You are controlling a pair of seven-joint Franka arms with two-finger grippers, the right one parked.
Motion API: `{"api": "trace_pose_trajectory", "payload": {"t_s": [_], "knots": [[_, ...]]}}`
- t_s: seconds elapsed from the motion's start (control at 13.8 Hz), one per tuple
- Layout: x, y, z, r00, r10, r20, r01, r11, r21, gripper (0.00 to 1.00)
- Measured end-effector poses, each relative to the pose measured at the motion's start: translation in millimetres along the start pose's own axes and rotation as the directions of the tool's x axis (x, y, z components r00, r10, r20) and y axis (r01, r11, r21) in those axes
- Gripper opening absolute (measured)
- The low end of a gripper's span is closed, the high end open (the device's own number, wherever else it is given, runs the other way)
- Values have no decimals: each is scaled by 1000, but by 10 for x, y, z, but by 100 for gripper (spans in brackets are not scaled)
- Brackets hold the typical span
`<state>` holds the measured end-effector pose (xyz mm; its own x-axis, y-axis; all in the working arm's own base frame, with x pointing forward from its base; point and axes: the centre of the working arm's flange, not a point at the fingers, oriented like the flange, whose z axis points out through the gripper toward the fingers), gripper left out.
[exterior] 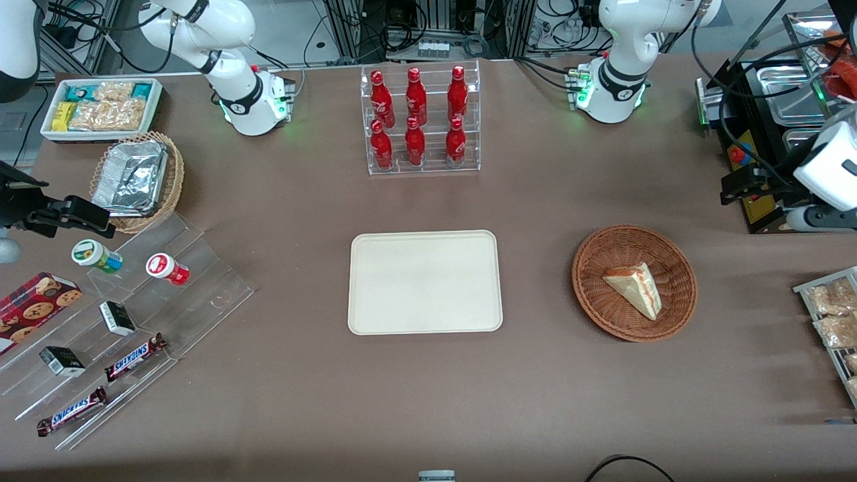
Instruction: Place sandwich from basket to tray
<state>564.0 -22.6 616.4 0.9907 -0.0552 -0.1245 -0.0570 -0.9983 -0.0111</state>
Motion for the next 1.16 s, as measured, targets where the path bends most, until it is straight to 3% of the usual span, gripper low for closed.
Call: {"api": "trace_pose_trajectory", "payload": {"t_s": [0.44,0.51,0.65,0.8,1.16], "knots": [[-72,-43,77,1000,-14,24,14,1000,1,100],[-38,-62,172,999,-41,33,41,999,1,100],[107,-89,470,988,-155,18,155,988,3,100],[256,-83,889,955,-297,-8,297,955,-2,100],[418,-10,1862,824,-562,-73,560,827,-48,100]]}}
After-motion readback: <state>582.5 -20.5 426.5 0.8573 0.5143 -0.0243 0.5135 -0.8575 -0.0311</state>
